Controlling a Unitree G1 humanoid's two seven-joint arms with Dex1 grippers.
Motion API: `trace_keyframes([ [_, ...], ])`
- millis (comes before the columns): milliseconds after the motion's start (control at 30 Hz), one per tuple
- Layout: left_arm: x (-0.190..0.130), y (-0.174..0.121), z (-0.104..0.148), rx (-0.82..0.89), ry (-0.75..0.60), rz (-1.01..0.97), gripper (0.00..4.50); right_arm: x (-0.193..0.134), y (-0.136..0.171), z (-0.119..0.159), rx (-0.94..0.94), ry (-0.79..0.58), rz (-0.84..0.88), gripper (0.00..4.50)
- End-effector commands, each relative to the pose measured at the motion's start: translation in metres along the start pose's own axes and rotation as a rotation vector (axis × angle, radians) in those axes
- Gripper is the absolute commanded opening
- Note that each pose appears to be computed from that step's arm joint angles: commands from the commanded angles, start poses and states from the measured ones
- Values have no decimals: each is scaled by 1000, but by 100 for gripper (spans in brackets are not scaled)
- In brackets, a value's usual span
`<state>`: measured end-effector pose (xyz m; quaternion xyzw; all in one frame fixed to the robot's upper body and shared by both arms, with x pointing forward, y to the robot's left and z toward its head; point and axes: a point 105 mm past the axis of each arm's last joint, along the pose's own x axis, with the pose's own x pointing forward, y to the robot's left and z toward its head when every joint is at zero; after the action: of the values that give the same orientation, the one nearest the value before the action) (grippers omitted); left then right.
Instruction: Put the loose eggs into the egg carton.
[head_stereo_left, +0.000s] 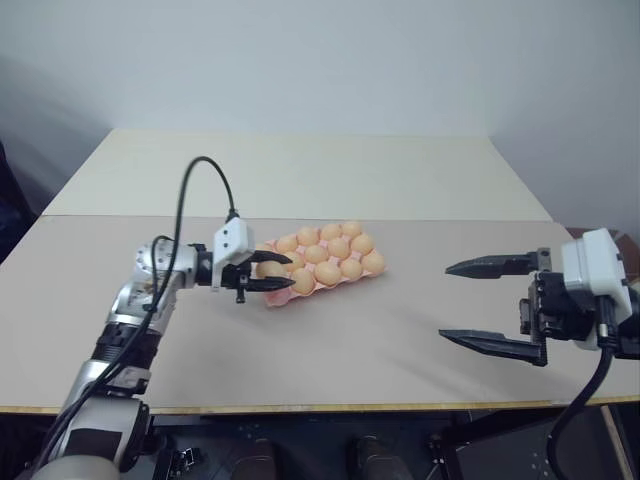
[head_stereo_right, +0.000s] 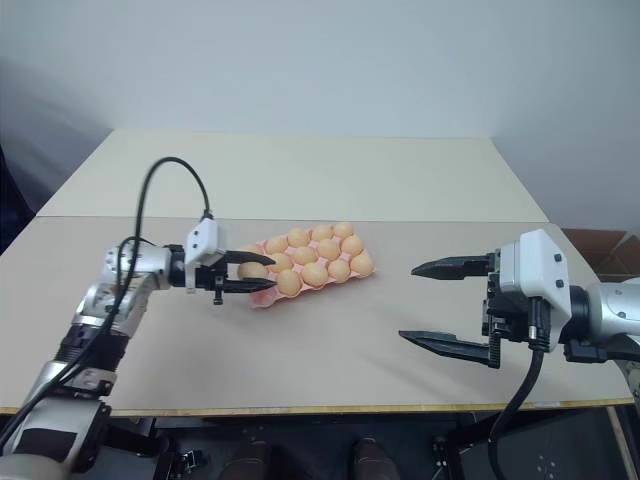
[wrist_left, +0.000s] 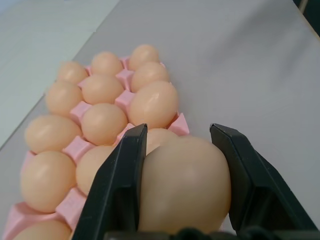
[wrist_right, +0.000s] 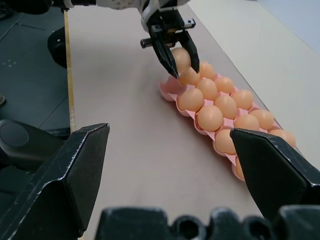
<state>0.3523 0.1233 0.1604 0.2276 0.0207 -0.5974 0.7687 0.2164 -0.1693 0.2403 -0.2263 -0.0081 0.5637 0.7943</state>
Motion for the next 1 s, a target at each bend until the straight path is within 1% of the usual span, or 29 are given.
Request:
trace_keyframes([
  [33,1,8,5,62,32,13,300,-3,0,11,-61,-16,-20,450],
  [167,-8,12,13,88,6,41,434,-4,0,10,-61,-15,-27,450],
  [200,-12,14,16,95,-5,58,448,-4,0,10,-60,-15,-27,450],
  [300,-30,19,23,96,-25,105,448,-3,-1,9,-58,-17,-27,450],
  [433,-70,18,34,56,-41,165,448,-1,-6,6,-53,-21,-27,450],
  [467,-83,15,37,44,-49,177,448,-1,-9,4,-52,-22,-31,450],
  [500,-102,8,39,20,-47,197,448,1,-13,3,-44,-29,-39,450],
  [567,-123,-2,43,-8,-36,216,448,2,-19,1,-36,-37,-46,450],
  [600,-139,-10,44,-35,-26,239,448,4,-22,0,-31,-44,-47,450],
  [700,-168,-31,46,-88,10,303,448,7,-28,-5,-20,-57,-45,450],
  [833,-180,-54,45,-125,39,395,448,10,-38,-14,8,-57,-58,450],
  [1000,-179,-73,45,-168,38,457,448,14,-48,-22,25,-51,-74,450],
])
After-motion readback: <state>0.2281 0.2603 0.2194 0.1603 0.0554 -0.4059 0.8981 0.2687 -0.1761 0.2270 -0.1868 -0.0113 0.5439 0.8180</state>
